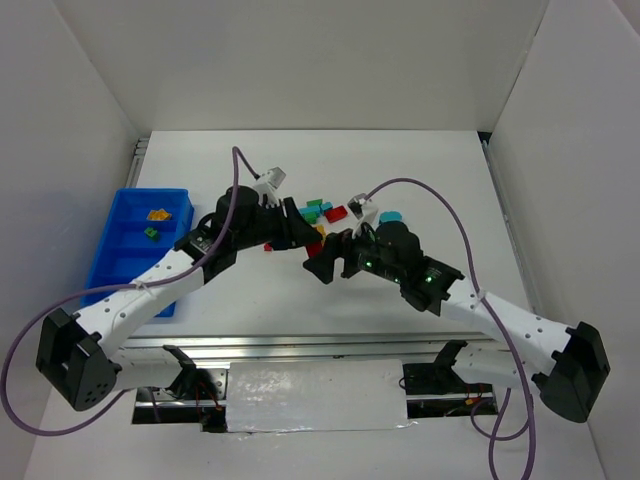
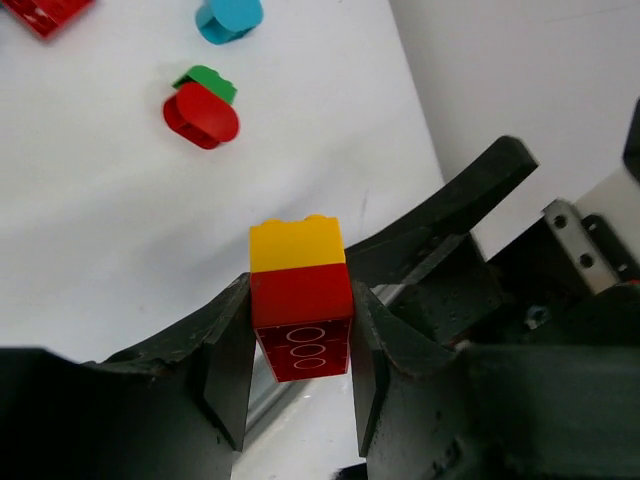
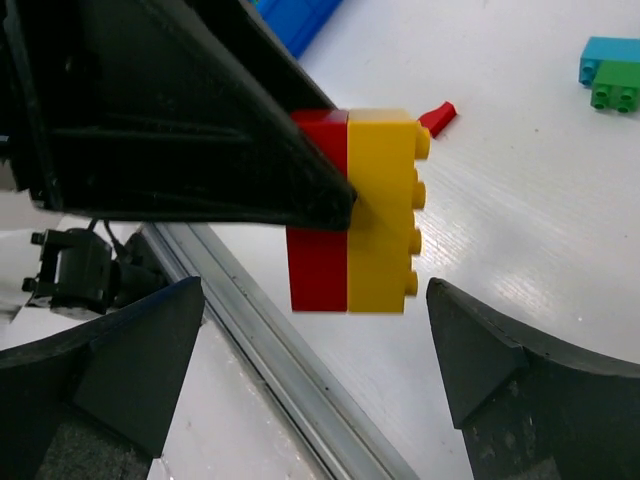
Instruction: Sort the legos into containers by color
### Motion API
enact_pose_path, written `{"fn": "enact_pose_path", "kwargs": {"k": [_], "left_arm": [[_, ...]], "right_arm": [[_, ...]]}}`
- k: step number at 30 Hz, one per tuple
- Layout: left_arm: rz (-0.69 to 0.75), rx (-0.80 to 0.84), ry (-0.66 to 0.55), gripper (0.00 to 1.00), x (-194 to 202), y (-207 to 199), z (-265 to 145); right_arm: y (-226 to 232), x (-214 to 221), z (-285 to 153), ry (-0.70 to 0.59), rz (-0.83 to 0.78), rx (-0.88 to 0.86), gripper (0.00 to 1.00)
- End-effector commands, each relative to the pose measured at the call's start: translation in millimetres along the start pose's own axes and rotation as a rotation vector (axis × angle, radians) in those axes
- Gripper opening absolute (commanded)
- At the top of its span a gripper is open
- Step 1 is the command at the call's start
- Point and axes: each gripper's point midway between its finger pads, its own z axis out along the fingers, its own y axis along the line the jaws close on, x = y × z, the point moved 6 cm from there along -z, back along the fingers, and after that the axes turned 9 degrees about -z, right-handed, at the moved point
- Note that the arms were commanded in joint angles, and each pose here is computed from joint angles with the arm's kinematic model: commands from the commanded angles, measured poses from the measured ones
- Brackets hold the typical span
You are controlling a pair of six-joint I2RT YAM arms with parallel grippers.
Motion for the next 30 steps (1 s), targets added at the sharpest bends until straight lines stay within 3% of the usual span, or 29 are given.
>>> {"fn": "enact_pose_path", "kwargs": {"k": [1,3,6,12,26,29,30], "left_arm": [[0.161,0.043,-0.098,0.00,-24.1,-23.9,-24.1],[0.271,0.128,-0.037,0.00,-20.2,-29.1,-33.2],[0.420,0.370,0.089,0.00,-7.9,-43.3,-55.0],[0.573,0.660,0.165,0.00,18.6,-64.6,-95.2],[0.569,0.677,0.210,0.00,30.0,-58.7,-92.4],[0.566,0.661,0.202,0.00,29.2,-58.7,-92.4],[0.568,0.663,0.200,0.00,29.0,-59.3,-92.9]], "right_arm": [[4.3,-17.6,-17.3,-0.072,-0.054,-0.130,1.00],[2.3,-14.0,-28.0,-0.069,-0.078,-0.231,1.00],[18.1,-17.1,-65.3,-0.098,-0.164,-0.576,1.00],[20.6,-24.8,-73.0,-0.124,-0.173,-0.621,0.99],[59.7,-47.0,-51.0,-0.193,-0.127,-0.828,0.92],[66.3,-45.7,-42.0,-0.181,-0.125,-0.835,0.81],[68.9,-45.6,-41.0,-0.181,-0.130,-0.848,0.68]]}}
